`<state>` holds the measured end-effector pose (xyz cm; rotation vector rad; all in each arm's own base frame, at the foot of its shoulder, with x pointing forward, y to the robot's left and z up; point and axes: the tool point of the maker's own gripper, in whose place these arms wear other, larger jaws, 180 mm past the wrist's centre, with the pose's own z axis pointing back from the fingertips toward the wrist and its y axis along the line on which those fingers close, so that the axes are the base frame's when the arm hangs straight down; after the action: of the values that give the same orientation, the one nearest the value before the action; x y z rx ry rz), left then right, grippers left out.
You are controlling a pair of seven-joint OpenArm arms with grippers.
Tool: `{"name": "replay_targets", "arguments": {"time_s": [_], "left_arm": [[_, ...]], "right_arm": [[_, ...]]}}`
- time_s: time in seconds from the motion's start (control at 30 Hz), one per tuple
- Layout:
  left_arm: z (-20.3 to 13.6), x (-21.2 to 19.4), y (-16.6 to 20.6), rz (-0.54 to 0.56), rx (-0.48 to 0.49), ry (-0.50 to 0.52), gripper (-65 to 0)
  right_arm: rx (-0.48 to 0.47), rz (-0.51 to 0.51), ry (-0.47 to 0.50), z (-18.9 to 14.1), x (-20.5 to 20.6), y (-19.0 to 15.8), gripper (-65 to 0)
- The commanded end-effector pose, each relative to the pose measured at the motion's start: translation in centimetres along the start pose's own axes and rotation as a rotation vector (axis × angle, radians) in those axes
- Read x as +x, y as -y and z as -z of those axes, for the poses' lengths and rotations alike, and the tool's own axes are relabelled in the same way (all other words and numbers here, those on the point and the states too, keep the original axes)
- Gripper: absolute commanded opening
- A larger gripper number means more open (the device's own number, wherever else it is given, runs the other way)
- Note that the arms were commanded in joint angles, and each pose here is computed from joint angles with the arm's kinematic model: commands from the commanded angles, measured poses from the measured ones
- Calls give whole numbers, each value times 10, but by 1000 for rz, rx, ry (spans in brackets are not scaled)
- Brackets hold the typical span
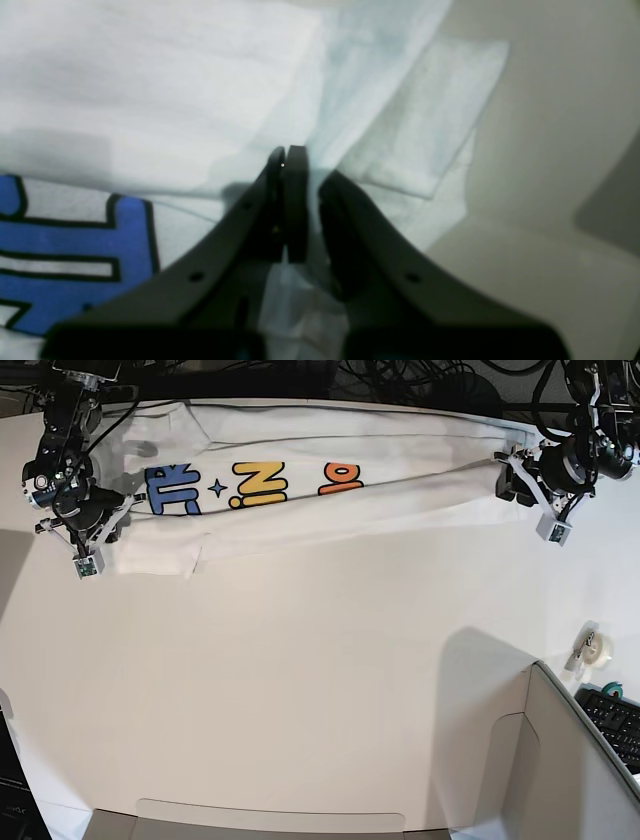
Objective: Layout the t-shirt on the table in an organized manner, then fold the t-shirt properly
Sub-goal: 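Release the strip and raise both grippers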
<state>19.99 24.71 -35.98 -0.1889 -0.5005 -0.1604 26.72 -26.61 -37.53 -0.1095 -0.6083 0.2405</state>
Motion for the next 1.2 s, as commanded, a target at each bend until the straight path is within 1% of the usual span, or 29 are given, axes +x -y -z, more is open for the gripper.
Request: {"name": "replay_targets", "arguments": {"time_s": [0.0, 0.13, 0.23, 0.3, 0.43, 0.5, 0.6, 0.73, 0.8, 0.9, 1.03, 1.17], "left_arm": [[-6, 7, -3, 13, 9, 18, -425], [-6, 4, -3, 13, 11, -3, -425], [-6, 4, -3, 13, 11, -3, -425], [-6, 4, -3, 13, 11, -3, -425], [-6, 5, -3, 13, 10, 0, -426], [-6, 5, -4, 13, 14, 3, -426], [-7, 9, -5, 16, 17, 14, -424], [-7, 15, -6, 17, 21, 24, -423], [-13, 19, -16, -2, 48, 50, -423], [-27, 25, -36, -60, 102, 102, -422], [-46, 30, -60, -126, 174, 164, -422], [-52, 28, -68, -167, 196, 190, -422]], "right_arm": [[-33, -17, 48, -9, 16, 10, -613], [-42, -29, 55, -13, 19, 10, -487], [-46, -29, -6, -14, 10, 11, -446], [-54, -39, -5, -18, 12, 12, -443], [-96, -77, 29, -37, 28, 16, -443], [-152, -82, 54, -53, 35, 30, -443], [-219, -64, 63, -72, 38, 47, -445], [-275, -20, 68, -83, 33, 67, -446], [-275, -13, 65, -83, 31, 67, -446], [-259, -11, 46, -80, 23, 61, -446], [-234, 22, 45, -75, 18, 51, -446], [-217, 36, 36, -69, 16, 48, -446]]}}
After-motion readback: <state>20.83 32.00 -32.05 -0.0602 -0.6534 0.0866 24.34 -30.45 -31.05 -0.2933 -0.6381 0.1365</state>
